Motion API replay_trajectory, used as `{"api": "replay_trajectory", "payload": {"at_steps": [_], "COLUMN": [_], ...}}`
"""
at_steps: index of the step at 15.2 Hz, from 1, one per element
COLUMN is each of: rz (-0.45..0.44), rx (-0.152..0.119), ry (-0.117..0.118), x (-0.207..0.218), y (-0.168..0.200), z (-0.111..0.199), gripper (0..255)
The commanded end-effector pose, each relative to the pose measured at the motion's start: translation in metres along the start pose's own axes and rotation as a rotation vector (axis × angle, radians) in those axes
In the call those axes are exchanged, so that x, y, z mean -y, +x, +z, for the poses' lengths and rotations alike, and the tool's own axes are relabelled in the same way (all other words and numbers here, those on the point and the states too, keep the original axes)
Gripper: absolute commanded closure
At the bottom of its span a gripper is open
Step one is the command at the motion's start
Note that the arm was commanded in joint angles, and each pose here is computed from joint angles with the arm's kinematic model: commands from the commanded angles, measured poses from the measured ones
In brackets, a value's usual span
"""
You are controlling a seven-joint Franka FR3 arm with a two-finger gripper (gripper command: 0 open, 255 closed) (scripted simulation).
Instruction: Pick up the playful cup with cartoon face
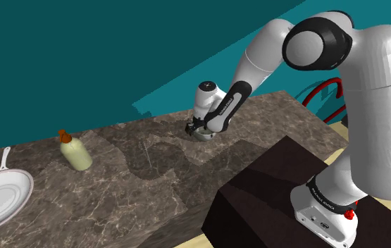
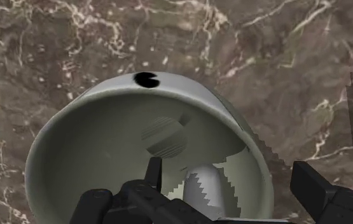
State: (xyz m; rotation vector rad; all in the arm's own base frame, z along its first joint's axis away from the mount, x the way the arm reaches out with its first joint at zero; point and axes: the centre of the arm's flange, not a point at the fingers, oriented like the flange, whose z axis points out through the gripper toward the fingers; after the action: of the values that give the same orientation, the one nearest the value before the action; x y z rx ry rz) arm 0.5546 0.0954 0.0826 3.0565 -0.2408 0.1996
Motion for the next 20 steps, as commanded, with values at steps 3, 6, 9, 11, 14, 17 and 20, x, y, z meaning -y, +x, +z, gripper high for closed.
{"api": "replay_trajectory", "payload": {"at_steps": [3,6,9,11,14,17,20], "rz": [0.0,0.0,0.0,0.0,0.0,0.0,0.0], "rx": [-0.001,-0.001,-0.001,-0.001,-0.001,-0.001,-0.001], "ry": [0.0,0.0,0.0,0.0,0.0,0.0,0.0], "x": [0.0,0.0,0.0,0.0,-0.001,-0.002,-0.003], "y": [0.001,0.0,0.0,0.001,0.003,0.005,0.007], "z": [0.002,0.002,0.002,-0.003,-0.019,-0.035,-0.05], "gripper": [255,255,255,255,255,255,255]}}
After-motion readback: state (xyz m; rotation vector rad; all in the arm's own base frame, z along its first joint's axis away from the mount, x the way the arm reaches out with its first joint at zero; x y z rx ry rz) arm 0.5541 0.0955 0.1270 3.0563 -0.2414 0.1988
